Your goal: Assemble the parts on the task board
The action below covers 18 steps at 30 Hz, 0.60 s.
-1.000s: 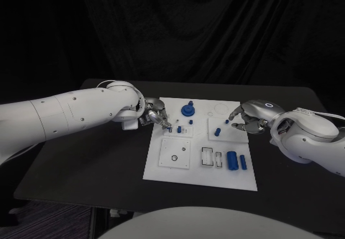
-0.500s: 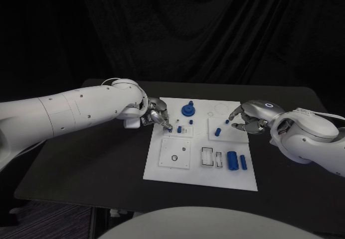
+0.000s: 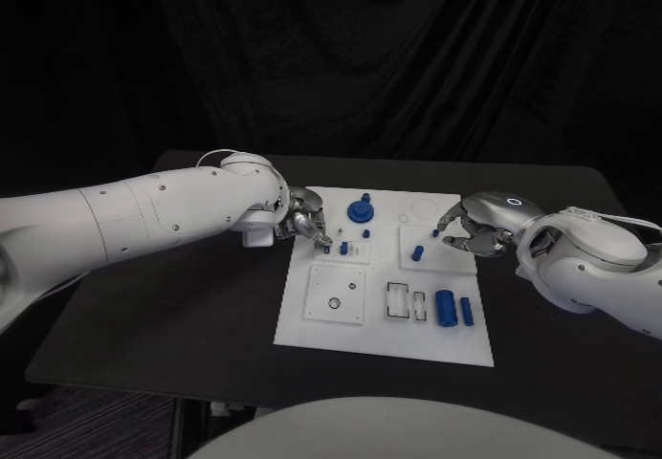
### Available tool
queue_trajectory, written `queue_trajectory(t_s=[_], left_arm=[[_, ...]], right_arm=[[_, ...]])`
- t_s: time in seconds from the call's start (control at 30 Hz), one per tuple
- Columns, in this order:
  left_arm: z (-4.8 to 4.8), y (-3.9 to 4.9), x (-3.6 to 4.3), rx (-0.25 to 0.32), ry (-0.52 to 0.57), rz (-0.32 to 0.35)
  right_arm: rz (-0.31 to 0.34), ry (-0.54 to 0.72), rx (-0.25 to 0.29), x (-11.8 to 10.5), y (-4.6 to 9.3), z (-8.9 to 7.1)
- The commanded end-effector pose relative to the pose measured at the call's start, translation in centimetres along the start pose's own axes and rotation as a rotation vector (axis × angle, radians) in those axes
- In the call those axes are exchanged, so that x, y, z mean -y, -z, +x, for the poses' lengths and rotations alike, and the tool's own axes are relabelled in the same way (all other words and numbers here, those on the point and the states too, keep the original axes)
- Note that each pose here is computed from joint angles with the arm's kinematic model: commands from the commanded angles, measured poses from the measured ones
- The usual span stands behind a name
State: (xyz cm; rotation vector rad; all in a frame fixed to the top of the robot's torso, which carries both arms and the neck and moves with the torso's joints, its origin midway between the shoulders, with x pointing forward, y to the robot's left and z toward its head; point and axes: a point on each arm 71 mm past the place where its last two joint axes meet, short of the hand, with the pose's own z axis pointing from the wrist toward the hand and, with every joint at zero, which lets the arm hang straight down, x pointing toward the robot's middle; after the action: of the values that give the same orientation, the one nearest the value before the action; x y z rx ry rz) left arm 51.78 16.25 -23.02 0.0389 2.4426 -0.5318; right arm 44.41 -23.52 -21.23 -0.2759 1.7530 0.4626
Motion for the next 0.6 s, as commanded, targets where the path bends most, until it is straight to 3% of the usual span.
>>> queue_trajectory(t_s=[0.03, 0.6], left_arm=[[-0.08, -0.08, 0.25, 0.016, -0.006, -0.021], [0.07, -0.52, 0.16, -0.028, -0.025, -0.087]], right_arm=[[0.011, 0.000, 0.001, 0.03, 0.01, 0.07], [0.014, 0.001, -0.004, 0.10, 0.05, 0.10]])
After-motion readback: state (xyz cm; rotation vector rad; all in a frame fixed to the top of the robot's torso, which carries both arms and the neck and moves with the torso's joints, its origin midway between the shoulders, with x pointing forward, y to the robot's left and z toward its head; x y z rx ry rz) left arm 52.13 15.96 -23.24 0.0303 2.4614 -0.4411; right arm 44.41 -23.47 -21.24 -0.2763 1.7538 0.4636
